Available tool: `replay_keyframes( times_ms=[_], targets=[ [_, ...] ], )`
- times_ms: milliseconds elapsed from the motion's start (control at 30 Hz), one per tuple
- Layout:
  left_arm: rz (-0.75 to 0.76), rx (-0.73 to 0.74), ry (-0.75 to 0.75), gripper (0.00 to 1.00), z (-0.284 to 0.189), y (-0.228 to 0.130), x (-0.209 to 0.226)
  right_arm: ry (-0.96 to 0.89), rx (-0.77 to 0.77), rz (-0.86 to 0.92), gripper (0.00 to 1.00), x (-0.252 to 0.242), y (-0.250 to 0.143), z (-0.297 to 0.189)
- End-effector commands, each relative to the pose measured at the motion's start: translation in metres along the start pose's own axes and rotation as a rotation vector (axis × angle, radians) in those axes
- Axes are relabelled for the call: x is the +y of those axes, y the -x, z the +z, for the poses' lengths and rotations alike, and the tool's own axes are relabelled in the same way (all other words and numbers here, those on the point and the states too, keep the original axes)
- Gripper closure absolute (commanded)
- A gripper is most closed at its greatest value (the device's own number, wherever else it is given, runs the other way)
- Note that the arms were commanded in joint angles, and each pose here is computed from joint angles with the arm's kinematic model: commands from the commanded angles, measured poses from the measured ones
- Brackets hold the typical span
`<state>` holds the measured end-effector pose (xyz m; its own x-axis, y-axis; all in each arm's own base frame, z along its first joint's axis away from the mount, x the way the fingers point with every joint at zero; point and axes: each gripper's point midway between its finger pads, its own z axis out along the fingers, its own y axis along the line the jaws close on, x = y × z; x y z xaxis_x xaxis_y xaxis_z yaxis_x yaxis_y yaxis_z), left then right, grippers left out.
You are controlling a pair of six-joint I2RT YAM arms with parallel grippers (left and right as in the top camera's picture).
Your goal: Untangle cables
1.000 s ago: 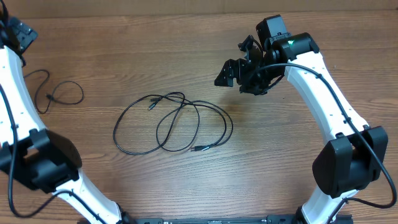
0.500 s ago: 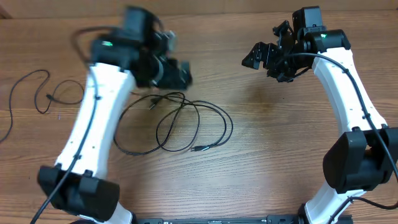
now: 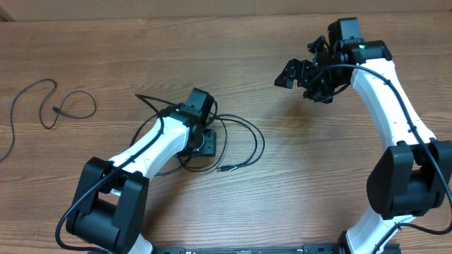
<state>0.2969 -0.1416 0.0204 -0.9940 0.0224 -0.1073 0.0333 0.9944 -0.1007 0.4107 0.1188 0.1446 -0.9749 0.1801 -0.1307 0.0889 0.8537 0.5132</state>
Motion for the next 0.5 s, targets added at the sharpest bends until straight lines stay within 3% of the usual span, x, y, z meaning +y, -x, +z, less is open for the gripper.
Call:
replay_keyframes(
  times_ms=[0,33,67,133,300,400,467],
  targets=[
    [0.005,-0.074,0.008,0.71,-0.001,0.016,0.002,0.005,-0.023,-0.017,0.05,0.005,0.001,-0.006],
    [0.022,-0.094,0.012,0.89,-0.002,0.021,0.002,0.007,-0.028,-0.020,0.05,0.005,0.003,-0.006],
    [0.036,-0.132,0.009,0.96,-0.010,0.033,-0.002,0.009,-0.038,-0.030,0.05,0.006,0.005,-0.006],
    [0.044,-0.198,-0.021,0.96,-0.042,0.058,-0.015,-0.002,-0.045,-0.031,0.05,0.004,0.007,-0.006],
    [0.167,-0.537,-0.251,0.96,-0.220,0.130,-0.076,0.011,-0.030,-0.018,0.22,0.008,0.003,-0.010],
    [0.204,-0.676,-0.363,0.96,-0.291,0.143,-0.098,0.107,-0.044,-0.060,0.21,0.039,0.002,-0.038],
    [0.216,-0.761,-0.399,0.96,-0.329,0.149,-0.104,0.164,-0.107,-0.142,0.16,0.067,0.001,-0.077]
  ],
)
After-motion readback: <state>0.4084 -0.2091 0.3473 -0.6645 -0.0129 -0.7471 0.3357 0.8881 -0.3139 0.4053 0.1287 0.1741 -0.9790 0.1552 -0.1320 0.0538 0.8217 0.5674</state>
